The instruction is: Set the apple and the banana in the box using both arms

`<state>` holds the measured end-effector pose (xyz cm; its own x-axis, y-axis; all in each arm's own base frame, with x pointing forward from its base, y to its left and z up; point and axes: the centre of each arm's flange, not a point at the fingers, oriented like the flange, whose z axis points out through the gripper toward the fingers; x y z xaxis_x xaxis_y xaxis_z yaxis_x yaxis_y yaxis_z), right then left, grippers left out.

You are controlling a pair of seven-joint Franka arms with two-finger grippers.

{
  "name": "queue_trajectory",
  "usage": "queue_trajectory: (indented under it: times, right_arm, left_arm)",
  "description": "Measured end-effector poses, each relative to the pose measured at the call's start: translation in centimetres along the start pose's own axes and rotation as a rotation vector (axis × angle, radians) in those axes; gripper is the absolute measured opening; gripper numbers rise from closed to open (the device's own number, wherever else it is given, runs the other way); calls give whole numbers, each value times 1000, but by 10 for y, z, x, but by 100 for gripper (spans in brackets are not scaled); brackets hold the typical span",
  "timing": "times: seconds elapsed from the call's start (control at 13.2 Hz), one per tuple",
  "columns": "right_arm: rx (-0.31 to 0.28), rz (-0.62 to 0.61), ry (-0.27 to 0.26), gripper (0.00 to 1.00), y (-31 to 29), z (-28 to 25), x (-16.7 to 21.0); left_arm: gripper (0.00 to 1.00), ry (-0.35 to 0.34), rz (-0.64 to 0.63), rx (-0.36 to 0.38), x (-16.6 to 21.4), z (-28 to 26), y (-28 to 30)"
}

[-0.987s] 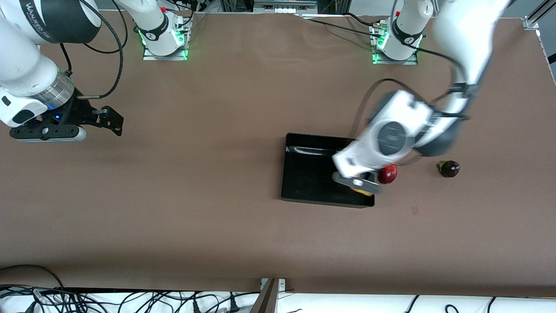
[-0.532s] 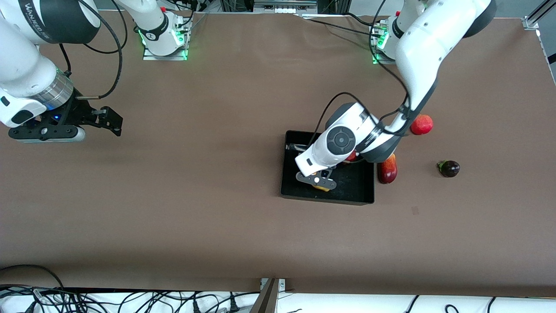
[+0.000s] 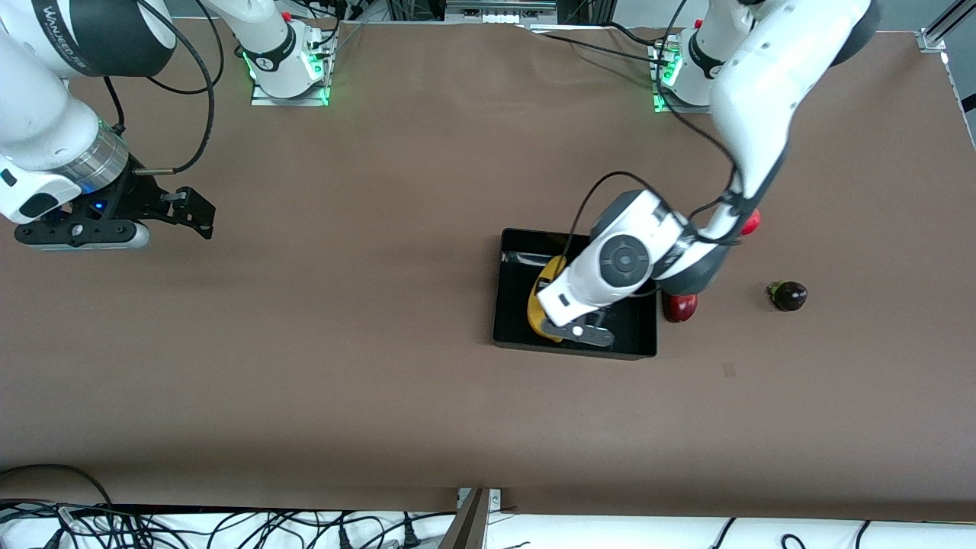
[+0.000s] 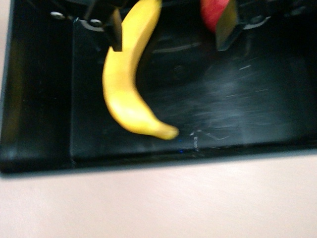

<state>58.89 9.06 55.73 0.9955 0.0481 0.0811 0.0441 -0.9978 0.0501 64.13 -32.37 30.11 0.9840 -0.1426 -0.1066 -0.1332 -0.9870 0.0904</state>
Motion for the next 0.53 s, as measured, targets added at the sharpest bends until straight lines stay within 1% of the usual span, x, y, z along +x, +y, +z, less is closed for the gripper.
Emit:
queue_trajectory:
  times: [0.08,0.3,0.38,0.53]
  right_arm:
    - [0,0,0,100,0,0,0]
    - [0,0,0,100,0,0,0]
    - [0,0,0,100,0,0,0]
    - [0,0,0,100,0,0,1]
  left_arm:
    - [100,3,-22,30,-3,-37,-17]
    - [100,30,-116,114,-26,-148,-76]
    - [100,32,-147,138,-37,-176,-93]
    - [100,50,-187,170,-56,-225,-110]
